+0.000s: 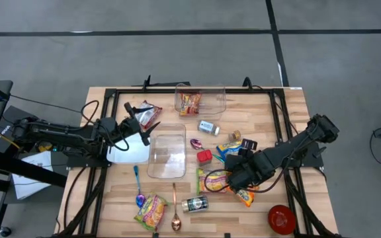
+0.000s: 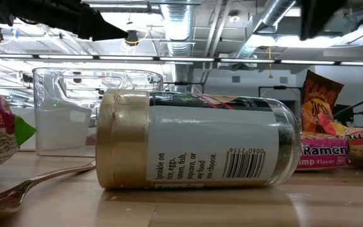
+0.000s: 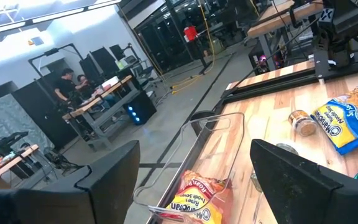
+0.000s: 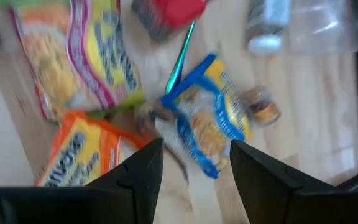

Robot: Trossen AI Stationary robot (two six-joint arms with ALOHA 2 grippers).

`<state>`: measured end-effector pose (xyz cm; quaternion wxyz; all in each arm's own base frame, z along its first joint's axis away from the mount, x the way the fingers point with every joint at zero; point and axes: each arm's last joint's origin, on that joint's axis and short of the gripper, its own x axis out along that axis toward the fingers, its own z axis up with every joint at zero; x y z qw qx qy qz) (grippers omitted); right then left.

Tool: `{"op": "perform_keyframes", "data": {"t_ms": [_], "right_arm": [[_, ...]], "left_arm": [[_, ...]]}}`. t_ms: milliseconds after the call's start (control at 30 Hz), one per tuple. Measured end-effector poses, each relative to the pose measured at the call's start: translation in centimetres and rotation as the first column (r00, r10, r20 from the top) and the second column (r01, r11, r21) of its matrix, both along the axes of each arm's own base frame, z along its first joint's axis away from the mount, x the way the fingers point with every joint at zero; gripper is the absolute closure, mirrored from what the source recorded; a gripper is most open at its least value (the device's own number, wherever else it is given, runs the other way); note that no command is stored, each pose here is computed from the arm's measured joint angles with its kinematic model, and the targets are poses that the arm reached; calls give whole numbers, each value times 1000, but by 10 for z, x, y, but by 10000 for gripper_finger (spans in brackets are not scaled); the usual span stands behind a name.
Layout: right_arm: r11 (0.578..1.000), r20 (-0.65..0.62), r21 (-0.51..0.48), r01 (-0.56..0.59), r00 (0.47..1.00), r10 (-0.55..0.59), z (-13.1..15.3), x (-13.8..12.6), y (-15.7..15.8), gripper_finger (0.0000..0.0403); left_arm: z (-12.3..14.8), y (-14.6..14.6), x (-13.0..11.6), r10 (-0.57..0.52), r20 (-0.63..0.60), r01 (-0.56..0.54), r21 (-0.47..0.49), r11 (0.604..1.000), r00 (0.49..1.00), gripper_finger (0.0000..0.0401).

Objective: Pick & Place Food Item
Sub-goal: Put the orange seasoning pack into the bottom transparent bin

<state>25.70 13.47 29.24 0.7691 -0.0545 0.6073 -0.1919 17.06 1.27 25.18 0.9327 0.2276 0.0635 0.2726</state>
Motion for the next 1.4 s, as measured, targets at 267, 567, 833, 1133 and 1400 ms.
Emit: {"op": "perform_keyframes", "data": {"t_ms": [267, 567, 833, 1133, 1400], "right_arm": [[991, 121, 125, -56, 992, 41, -20, -15, -11, 223], [986, 78, 152, -70, 995, 59, -56, -30, -29, 223], [979, 82, 164, -119, 991, 106, -65, -25, -36, 223], [978, 76, 183, -100, 993, 87, -65, -20, -46, 309], [981, 88, 191, -40, 996, 24, -64, -16, -56, 398]], "left_arm": [[0, 0, 0, 0, 10, 0, -13, 1000, 1000, 103], [0, 0, 0, 0, 15, 1, -16, 1000, 1000, 103], [2, 0, 0, 0, 30, 1, -19, 1000, 1000, 103], [1, 0, 0, 0, 28, 1, -19, 1000, 1000, 103], [0, 0, 0, 1, 13, -1, -19, 1000, 1000, 103]]}}
